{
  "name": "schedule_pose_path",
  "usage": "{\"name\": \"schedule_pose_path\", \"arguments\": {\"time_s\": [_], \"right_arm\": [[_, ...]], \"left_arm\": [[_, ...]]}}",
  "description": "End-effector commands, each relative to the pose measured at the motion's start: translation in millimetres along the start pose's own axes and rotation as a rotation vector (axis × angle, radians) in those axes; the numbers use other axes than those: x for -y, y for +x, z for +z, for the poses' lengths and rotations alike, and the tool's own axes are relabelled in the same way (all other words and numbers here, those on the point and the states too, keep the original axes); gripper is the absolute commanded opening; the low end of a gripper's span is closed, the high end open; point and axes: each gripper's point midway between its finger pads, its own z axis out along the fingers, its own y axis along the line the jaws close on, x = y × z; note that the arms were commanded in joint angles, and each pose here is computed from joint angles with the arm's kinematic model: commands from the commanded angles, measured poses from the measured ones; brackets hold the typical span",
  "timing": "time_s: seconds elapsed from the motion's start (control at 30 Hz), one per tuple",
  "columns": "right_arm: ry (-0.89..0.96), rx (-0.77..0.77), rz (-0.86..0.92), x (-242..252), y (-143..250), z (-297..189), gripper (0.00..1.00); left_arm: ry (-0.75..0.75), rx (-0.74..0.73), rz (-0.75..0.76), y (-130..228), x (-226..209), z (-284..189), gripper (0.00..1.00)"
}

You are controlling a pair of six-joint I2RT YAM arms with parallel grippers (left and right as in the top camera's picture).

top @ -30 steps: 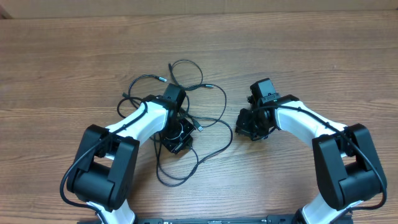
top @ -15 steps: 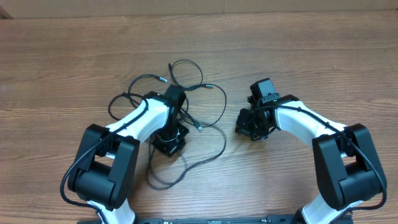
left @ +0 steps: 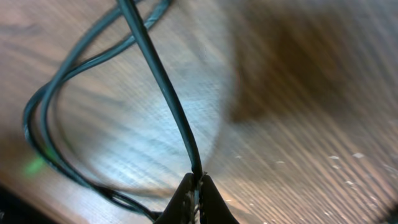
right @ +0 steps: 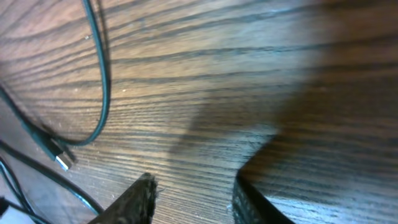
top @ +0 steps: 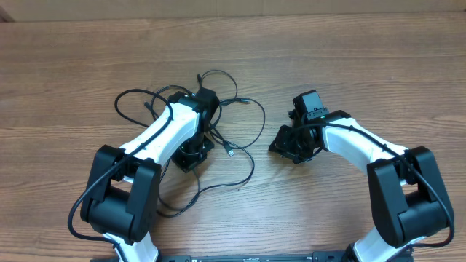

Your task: Untangle cables

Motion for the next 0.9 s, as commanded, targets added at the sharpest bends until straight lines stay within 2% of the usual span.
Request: {"name": "schedule_pose_path", "arguments": {"time_s": [0.0,0.17,0.3,0.53,0.7,0.77,0.87], "right_arm": [[0.031,-0.040,0.021,10.4,10.0,6.2,0.49],[-0.101,-0.149,0.018,-16.9,32.5,6.1,0.49],[-0.083,-0.167,0.077,-22.9,41.3,10.2,0.48],[0.055,-0.093,0.212,-18.2,45.2,21.5,0.40],[0.044,-0.070,0.201,-30.3,47.0,26.7,0.39],[0.020,-0.053,0.182,-37.9,43.7,28.1,0.31],[-0.022,-0.022,0.140,-49.6,36.9,29.5,0.12]], "left_arm": [[0.059,-0.024,0.115,1.5,14.4,-2.0,0.04],[0.120,-0.037,0.163,3.3,27.6,-3.5,0.04],[0.142,-0.026,0.192,0.2,33.5,-9.3,0.04],[0.177,0.000,0.275,-5.6,44.5,-37.9,0.04],[0.217,-0.010,0.278,-4.6,52.6,-57.5,0.04],[0.242,-0.036,0.281,0.1,56.5,-60.4,0.04],[0.270,-0.076,0.285,7.5,60.4,-62.1,0.04]]}}
